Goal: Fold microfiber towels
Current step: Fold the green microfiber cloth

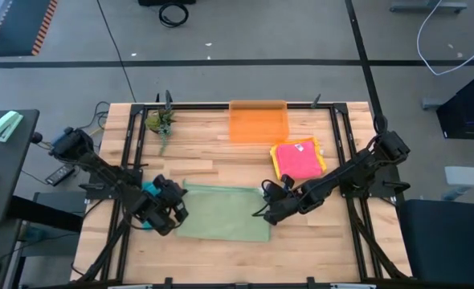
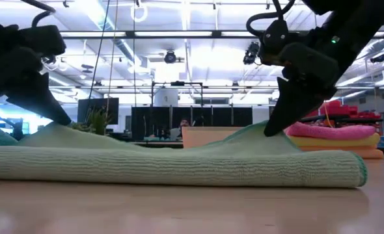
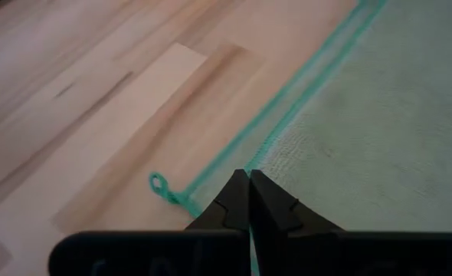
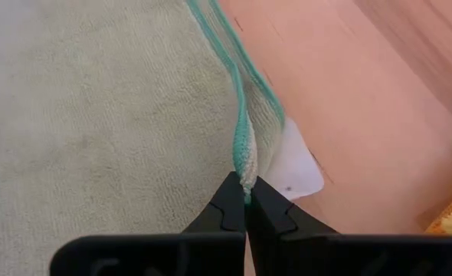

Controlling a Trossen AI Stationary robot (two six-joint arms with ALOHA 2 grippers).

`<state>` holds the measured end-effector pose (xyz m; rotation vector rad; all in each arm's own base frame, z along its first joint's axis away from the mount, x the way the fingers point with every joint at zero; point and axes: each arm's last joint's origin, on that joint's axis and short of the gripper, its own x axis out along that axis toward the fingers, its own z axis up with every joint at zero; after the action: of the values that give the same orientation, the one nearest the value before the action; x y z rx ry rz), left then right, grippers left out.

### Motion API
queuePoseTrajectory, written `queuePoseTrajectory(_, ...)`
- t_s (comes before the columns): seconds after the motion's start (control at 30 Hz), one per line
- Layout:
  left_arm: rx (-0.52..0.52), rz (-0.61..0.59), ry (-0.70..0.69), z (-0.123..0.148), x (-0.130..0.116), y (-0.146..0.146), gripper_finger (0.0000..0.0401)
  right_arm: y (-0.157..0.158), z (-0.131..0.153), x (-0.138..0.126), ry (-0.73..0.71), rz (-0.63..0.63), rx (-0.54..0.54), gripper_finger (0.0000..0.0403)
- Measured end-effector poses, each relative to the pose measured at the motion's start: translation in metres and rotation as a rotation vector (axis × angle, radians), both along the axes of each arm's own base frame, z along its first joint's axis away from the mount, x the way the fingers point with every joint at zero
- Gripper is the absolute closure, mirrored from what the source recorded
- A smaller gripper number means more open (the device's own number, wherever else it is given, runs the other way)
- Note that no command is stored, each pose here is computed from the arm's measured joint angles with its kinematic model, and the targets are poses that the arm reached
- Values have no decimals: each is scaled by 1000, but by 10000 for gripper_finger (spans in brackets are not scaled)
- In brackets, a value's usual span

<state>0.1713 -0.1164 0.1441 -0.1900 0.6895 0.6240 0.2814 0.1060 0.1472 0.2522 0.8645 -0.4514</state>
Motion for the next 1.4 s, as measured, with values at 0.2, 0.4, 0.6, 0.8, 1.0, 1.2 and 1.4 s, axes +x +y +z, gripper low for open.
queuePoseTrajectory(0.2,18,23,13,0,4,7,392,-1,-1,-1,15,-1,-7,400)
queuePoseTrajectory(0.4,16,39,29,0,6,11,392,-6,-1,-1,29,-13,-14,400)
queuePoseTrajectory(0.6,13,58,29,0,8,15,368,-9,-1,0,34,-10,-24,380)
queuePoseTrajectory(0.8,14,58,30,0,9,15,306,-10,-1,1,29,-29,-16,338)
queuePoseTrajectory(1.0,13,56,29,1,10,14,262,-18,3,4,36,-13,-58,271)
queuePoseTrajectory(1.2,34,-53,14,12,20,4,250,-26,31,7,11,-6,-65,219)
queuePoseTrajectory(1.4,-70,-276,79,4,33,-3,301,2,49,8,-147,18,118,222)
